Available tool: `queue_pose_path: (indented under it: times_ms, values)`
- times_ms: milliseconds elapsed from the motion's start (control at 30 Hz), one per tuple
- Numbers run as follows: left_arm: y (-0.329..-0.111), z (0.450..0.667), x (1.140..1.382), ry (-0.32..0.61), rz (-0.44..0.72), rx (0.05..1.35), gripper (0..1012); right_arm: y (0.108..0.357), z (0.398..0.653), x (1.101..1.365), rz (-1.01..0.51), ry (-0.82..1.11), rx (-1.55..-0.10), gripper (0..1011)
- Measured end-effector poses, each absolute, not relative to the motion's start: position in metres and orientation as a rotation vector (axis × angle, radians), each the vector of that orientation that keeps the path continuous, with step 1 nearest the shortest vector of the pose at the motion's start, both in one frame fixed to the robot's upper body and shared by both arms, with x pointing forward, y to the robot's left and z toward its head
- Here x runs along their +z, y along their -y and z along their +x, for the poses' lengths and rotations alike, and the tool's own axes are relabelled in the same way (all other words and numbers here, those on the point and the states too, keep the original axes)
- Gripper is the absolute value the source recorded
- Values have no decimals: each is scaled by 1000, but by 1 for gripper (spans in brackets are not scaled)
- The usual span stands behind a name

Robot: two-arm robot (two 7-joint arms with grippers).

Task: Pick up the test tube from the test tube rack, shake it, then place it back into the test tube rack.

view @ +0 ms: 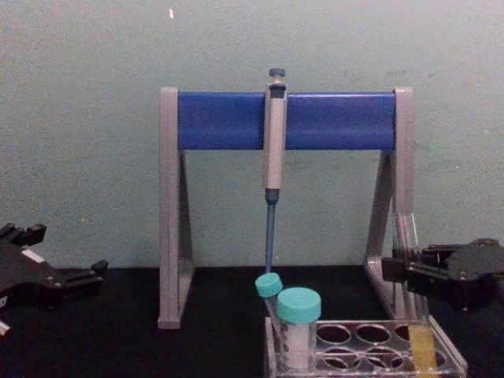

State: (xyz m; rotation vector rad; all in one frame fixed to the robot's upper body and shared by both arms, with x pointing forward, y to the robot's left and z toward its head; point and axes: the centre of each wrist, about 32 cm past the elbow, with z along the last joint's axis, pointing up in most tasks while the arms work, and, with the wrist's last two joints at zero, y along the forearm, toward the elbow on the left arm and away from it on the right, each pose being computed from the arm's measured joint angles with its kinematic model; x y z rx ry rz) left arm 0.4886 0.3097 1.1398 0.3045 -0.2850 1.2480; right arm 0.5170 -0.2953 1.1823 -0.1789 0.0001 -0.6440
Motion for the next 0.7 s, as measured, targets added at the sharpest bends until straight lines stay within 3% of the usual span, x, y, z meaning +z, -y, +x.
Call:
queue_pose_path:
  times_ms: [700]
  values:
    - [-310, 489, 1140, 285, 304, 1248, 1001, 297, 515, 1187, -115, 23, -619, 237]
